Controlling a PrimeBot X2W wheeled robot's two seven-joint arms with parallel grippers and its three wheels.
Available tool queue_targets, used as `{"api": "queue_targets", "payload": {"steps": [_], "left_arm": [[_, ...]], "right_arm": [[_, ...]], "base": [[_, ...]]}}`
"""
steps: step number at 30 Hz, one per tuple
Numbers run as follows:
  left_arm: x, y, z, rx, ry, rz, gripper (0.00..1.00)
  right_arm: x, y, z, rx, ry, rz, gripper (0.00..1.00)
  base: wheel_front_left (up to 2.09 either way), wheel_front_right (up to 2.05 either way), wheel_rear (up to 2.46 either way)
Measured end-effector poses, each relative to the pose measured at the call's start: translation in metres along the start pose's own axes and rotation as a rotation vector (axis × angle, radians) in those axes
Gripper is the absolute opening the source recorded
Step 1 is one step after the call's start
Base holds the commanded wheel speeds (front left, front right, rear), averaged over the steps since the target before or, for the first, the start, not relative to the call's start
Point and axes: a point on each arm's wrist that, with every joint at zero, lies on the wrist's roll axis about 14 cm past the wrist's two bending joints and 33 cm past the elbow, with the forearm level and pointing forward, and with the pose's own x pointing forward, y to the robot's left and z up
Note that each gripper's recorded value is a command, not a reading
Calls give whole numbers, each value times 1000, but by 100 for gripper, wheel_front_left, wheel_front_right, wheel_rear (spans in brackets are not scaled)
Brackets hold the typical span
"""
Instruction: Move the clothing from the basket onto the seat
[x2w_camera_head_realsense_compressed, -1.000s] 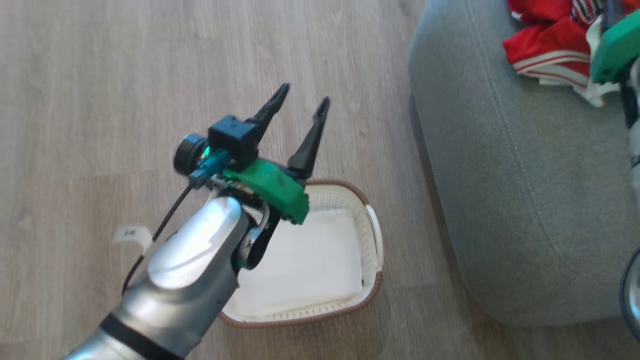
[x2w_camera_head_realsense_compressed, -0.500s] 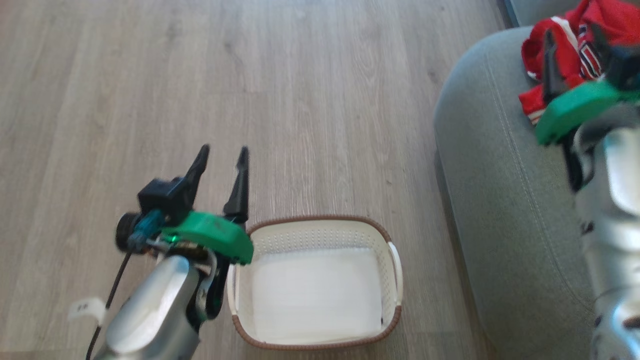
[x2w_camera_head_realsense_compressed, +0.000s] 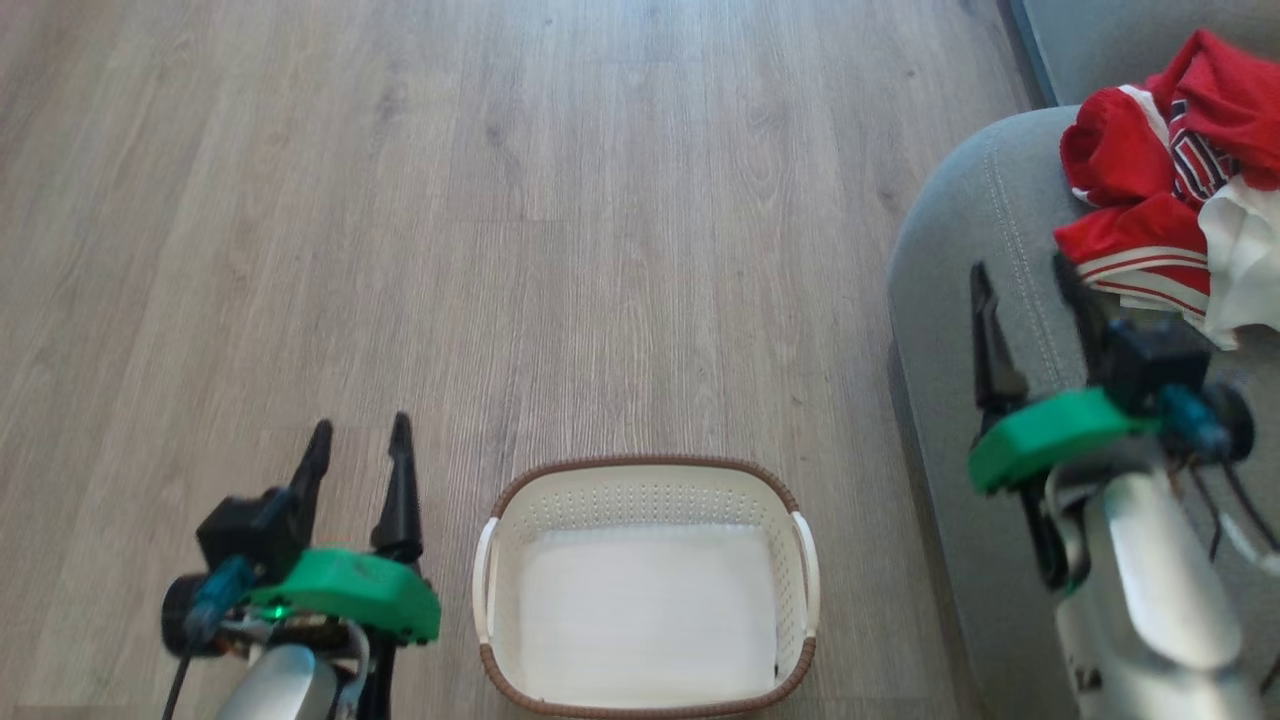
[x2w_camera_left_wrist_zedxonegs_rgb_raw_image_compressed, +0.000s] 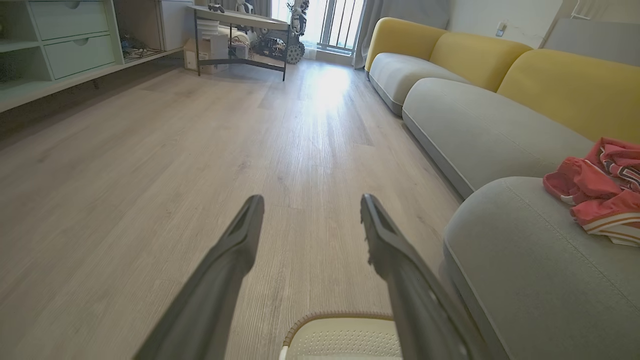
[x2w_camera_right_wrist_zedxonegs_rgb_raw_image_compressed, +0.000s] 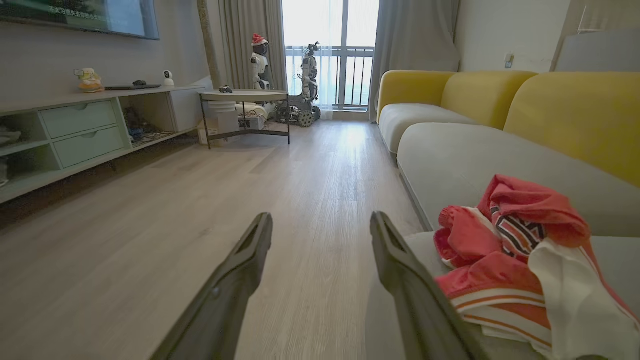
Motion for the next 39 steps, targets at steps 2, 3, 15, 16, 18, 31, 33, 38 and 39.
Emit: {"api": "queue_targets", "payload": {"steps": [2, 3, 15, 16, 18, 31, 33, 38, 39], "left_arm": [[-6, 6, -1, 0, 1, 23, 100], [-9, 10, -1, 0, -1, 35, 100], [-45, 35, -5, 0, 2, 118, 100], [-47, 37, -5, 3, -1, 122, 100], [-51, 40, -3, 3, -8, 132, 100], [-61, 41, -6, 2, -8, 138, 100], [-61, 41, -6, -1, -8, 137, 100], [-61, 46, -8, 4, -4, 150, 100], [-61, 46, -9, 2, -1, 149, 100]], "right_arm": [[-10, 8, -6, 38, 10, 16, 100], [-16, 12, -9, 52, 16, 24, 100], [-57, 24, -26, 120, 58, 36, 100], [-59, 24, -27, 121, 61, 36, 100], [-62, 25, -27, 122, 62, 35, 100], [-77, 16, -30, 142, 67, -2, 100], [-77, 16, -30, 142, 67, -2, 100], [-77, 15, -32, 142, 74, -5, 100], [-78, 15, -32, 142, 75, -5, 100]], "base": [[0, 0, 0], [0, 0, 0], [0, 0, 0], [0, 0, 0], [0, 0, 0], [0, 0, 0], [0, 0, 0], [0, 0, 0], [0, 0, 0]]}}
